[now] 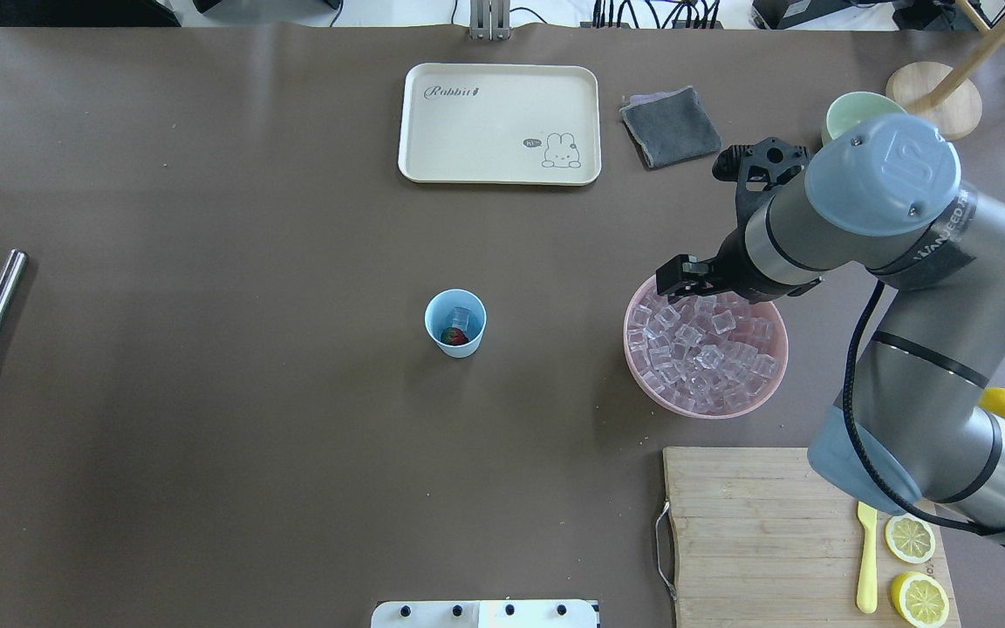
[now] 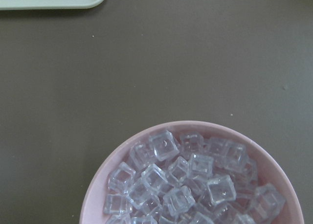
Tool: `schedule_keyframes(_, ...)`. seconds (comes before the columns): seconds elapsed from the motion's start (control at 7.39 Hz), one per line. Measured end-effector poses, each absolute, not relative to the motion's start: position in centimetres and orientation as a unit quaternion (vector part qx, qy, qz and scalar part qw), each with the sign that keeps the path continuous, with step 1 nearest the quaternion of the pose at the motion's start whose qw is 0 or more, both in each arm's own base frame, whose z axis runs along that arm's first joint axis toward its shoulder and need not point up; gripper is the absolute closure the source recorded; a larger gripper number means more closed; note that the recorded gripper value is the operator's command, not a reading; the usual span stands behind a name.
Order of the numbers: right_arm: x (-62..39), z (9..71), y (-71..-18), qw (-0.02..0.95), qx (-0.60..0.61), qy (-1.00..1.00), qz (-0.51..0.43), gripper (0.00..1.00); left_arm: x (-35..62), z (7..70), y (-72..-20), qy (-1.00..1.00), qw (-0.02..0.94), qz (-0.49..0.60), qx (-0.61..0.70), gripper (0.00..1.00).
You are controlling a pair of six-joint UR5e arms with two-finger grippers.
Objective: Mash ice and strawberries in cup
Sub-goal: 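Move the right gripper over the pink bowl of ice cubes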
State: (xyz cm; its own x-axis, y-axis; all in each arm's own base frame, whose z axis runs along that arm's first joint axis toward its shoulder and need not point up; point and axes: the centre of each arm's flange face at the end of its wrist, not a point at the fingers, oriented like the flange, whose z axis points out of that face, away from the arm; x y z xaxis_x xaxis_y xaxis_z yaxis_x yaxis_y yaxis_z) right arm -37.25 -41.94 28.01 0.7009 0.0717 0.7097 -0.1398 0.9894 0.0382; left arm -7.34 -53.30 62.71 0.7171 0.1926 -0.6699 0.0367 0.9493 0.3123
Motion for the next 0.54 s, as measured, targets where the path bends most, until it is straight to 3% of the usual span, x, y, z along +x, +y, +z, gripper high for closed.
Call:
schedule_keyframes(0.41,-40.1,28.3,-38.3,0.928,0.010,-0.346,0.137,0.04,-7.5,62.7,-53.2,0.373,0.913,0.044,0.159,0.02)
schedule_keyframes(0.54,-40.7,28.2,-37.4,0.933,0.007,-0.329,0.144,0.09,-7.6,62.7,-53.1,0.373,0.913,0.045,0.161,0.02)
